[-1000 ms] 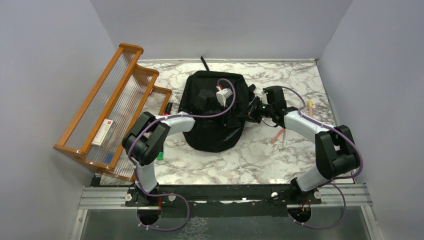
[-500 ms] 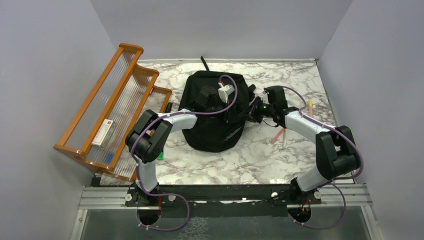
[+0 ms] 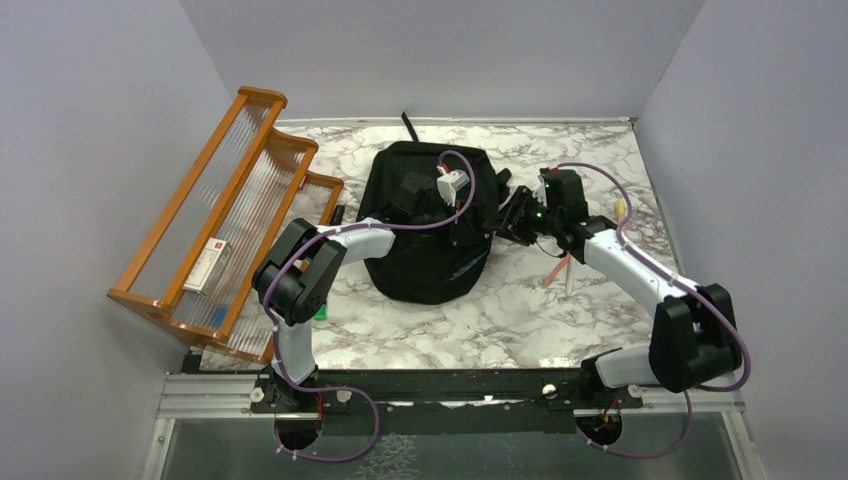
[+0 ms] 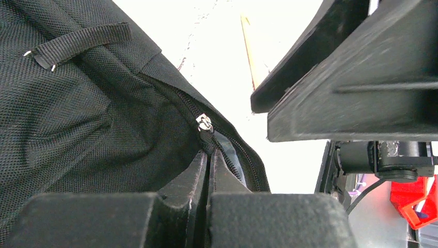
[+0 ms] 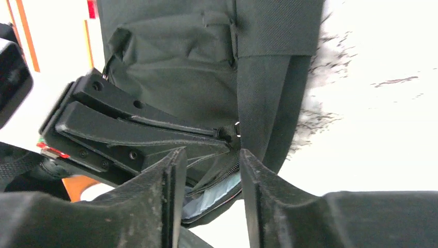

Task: Pack the student bag
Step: Adjust the student bag at the center of the board, then zip the student bag at the center of the board.

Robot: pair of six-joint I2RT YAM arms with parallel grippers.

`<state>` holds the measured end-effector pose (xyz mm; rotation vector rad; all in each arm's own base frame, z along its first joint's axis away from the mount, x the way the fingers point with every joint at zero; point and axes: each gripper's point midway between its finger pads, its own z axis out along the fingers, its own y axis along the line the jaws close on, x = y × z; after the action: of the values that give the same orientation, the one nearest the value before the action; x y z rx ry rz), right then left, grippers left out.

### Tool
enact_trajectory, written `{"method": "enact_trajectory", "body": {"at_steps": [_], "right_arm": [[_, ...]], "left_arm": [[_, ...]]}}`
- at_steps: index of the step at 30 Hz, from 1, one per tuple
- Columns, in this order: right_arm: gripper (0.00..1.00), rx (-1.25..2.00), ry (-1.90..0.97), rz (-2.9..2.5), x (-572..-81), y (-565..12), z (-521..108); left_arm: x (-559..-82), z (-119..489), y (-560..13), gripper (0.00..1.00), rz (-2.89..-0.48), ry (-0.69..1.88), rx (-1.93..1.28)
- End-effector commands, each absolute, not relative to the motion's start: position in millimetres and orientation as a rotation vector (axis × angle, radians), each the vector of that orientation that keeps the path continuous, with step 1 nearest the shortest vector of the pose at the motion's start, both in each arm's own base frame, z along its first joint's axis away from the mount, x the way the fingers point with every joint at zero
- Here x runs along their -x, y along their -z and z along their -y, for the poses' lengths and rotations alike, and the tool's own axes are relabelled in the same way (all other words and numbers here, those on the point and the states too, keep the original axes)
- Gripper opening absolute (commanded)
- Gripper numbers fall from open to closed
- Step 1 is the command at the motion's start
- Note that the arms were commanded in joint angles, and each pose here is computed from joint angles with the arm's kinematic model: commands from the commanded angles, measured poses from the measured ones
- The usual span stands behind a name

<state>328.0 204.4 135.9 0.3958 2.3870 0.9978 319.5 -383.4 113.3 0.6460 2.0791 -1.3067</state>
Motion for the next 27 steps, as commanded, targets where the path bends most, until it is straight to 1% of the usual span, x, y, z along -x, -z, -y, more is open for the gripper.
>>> {"method": "enact_trajectory", "body": {"at_steps": [1,4,8,16,21,27], "right_arm": [[0.5,-0.385,-0.735,-2.35,-334,-141,-172],[0.56,-0.415,-0.674,-2.369,-336,-133,-164],[0.59,-0.445,-0.715,-2.379,-343,-126,-170],[0.59,-0.436,-0.892,-2.425,-357,-108,-197],[0.53,-0.417,-0.985,-2.429,-357,-104,-208],[0.34,-0.409,-1.005,-2.429,-354,-102,-209]], "left_arm": [[-320,390,-125,0.0,-2.017,1.325,-0.685],[-319,390,-126,0.0,-2.012,1.329,-0.693],[-318,390,-127,0.0,-2.006,1.337,-0.704],[-316,391,-126,0.0,-2.008,1.351,-0.715],[-316,392,-124,0.0,-2.013,1.352,-0.719],[-317,392,-119,0.0,-2.03,1.351,-0.72]]}}
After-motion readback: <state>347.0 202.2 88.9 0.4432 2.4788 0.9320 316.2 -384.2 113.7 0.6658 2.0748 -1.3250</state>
